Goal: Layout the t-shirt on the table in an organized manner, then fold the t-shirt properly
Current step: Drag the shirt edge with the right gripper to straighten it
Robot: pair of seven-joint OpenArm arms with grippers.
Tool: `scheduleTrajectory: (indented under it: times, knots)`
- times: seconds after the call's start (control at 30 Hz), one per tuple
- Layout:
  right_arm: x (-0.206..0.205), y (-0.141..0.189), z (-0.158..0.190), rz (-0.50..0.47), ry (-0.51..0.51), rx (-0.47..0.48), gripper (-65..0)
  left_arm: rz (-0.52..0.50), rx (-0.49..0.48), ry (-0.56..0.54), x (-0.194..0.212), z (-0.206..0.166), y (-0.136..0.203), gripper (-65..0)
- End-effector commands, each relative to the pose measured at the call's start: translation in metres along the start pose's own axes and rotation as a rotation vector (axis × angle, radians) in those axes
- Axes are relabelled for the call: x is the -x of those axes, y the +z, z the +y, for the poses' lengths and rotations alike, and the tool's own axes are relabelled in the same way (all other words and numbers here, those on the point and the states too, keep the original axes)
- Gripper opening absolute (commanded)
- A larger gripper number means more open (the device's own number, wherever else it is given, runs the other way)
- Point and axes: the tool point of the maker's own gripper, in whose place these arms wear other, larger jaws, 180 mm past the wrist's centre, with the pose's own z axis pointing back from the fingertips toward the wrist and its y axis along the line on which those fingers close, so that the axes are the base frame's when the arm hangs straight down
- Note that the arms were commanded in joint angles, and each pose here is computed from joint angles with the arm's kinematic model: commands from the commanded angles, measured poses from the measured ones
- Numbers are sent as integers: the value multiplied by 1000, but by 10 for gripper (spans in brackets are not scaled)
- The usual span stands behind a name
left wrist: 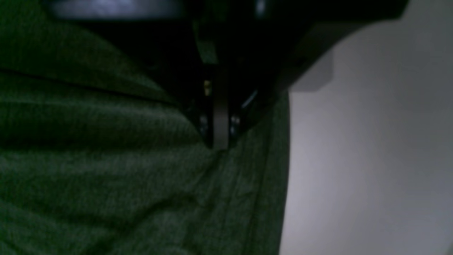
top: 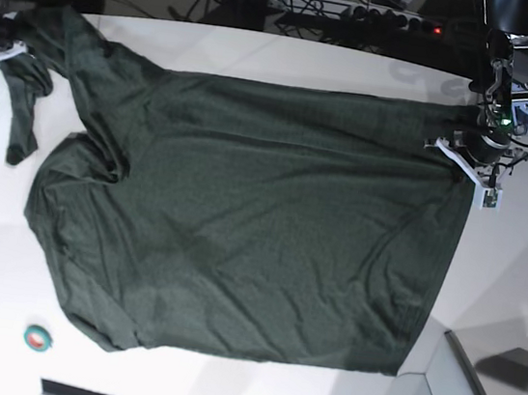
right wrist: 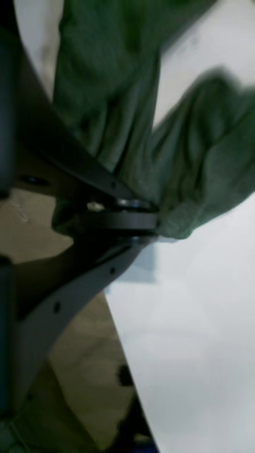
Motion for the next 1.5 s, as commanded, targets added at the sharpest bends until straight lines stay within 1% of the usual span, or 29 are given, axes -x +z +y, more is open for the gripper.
scheduleTrajectory:
  times: [0.0, 0.07, 0.1, 0.2, 0.23, 0.33, 0.43, 0.5, 0.57, 0.63, 0.67, 0.73, 0.83, 0.87, 0.93, 1.07, 1.23, 1.3, 1.47]
  knots:
    - [-14, 10, -2, -59, 21, 5, -650, 148, -11, -32, 36, 2, 3, -650]
    - [-13, 22, 3, -80, 32, 6, -650, 145, -10, -31, 35, 1, 3, -650]
    - [-8, 26, 6, -76, 32, 4, -650, 145, -9, -30, 35, 1, 3, -650]
    - [9, 32, 10, -28, 34, 2, -650, 143, -9, -30, 35, 1, 3, -650]
    - [12, 32, 13, -16, 42, -8, -650, 145, -9, -29, 36, 1, 3, -650]
    - [15, 33, 24, -8, 110, -64, -650, 146, -6, -33, 36, -1, 3, -650]
    - [14, 30, 35, 0, 135, -91, -641, 143, -4, -33, 35, -2, 3, -650]
    - [13, 30, 35, 22, 136, -87, -587, 143, -4, -33, 35, -2, 3, -650]
    - [13, 31, 34, 37, 140, -84, -485, 143, -4, -33, 35, -2, 3, -650]
    - [4, 39, 35, 5, 165, -76, -396, 142, -7, -30, 35, -1, 3, -650]
    - [-1, 45, 37, -17, 179, -74, -368, 147, -7, -31, 38, -1, 4, -650]
    - [-13, 52, 49, -57, 229, -96, -368, 153, -9, -33, 41, 1, 6, -650]
    - [-36, 50, 85, -129, 394, -191, -371, 155, -10, -34, 43, 2, 6, -650]
    - [-37, 45, 99, -126, 438, -229, -371, 155, -10, -34, 43, 2, 6, -650]
    - [-39, 31, 119, -115, 478, -279, -372, 156, -9, -33, 43, 1, 6, -650]
    - [-42, 7, 126, -74, 447, -305, -374, 157, -8, -32, 44, 0, 6, -650]
    - [-50, -9, 132, -52, 415, -321, -369, 157, -10, -34, 44, 2, 6, -650]
    - [-54, -16, 135, -60, 399, -331, -366, 157, -10, -34, 44, 2, 6, -650]
    - [-49, -30, 137, -21, 374, -345, -365, 157, -10, -34, 44, 2, 6, -650]
